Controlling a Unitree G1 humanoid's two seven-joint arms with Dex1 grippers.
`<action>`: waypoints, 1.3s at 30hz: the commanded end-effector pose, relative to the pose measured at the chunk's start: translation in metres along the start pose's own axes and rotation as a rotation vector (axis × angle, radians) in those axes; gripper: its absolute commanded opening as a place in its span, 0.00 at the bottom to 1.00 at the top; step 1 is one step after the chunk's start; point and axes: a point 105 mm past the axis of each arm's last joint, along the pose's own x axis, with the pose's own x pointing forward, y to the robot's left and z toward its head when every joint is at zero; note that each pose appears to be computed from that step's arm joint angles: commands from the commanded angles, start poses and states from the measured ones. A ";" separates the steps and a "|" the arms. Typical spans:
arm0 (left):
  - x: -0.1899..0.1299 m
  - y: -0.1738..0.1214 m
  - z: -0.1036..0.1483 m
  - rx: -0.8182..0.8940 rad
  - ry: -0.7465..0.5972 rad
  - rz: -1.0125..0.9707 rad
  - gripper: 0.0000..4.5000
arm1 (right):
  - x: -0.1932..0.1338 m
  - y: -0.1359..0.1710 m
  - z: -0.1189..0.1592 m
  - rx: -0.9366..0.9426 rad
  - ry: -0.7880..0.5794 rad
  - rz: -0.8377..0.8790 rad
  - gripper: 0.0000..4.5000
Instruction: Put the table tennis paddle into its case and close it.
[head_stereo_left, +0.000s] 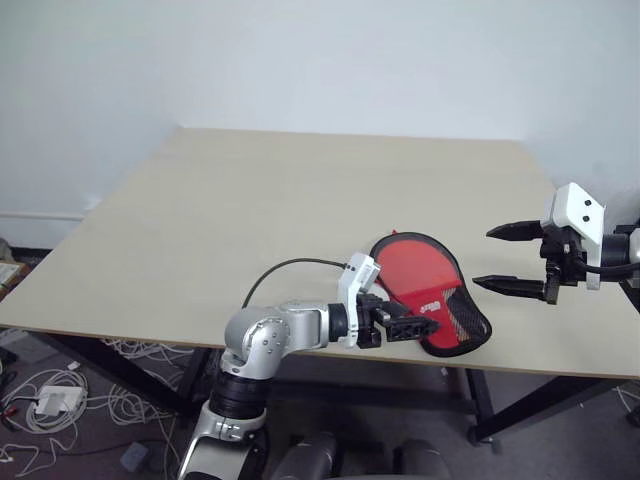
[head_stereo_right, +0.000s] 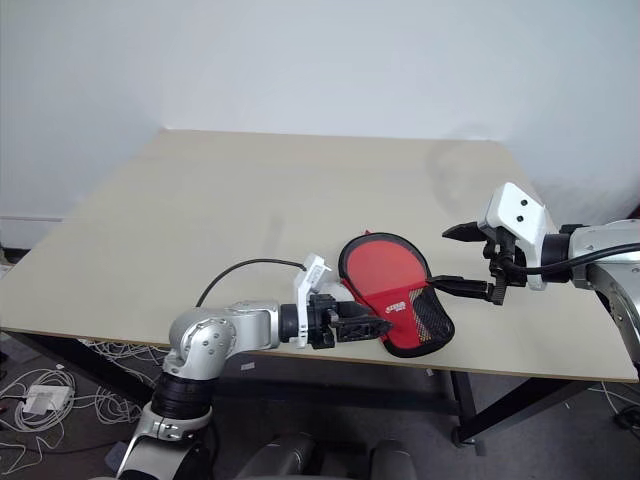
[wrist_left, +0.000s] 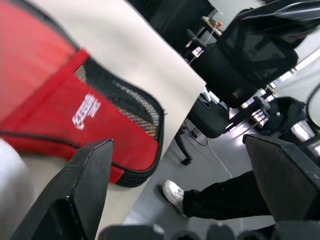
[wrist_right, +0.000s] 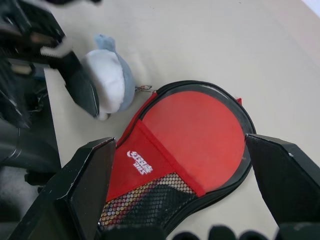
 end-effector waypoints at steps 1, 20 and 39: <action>0.011 -0.007 0.000 -0.019 0.007 -0.030 0.99 | -0.007 -0.002 0.013 -0.028 -0.042 -0.030 1.00; 0.021 0.032 -0.037 -0.157 0.121 0.097 0.99 | -0.001 0.000 0.017 -0.028 -0.061 -0.022 1.00; 0.046 0.049 -0.034 -0.317 0.143 0.164 0.99 | 0.002 0.004 0.020 -0.022 -0.077 -0.026 1.00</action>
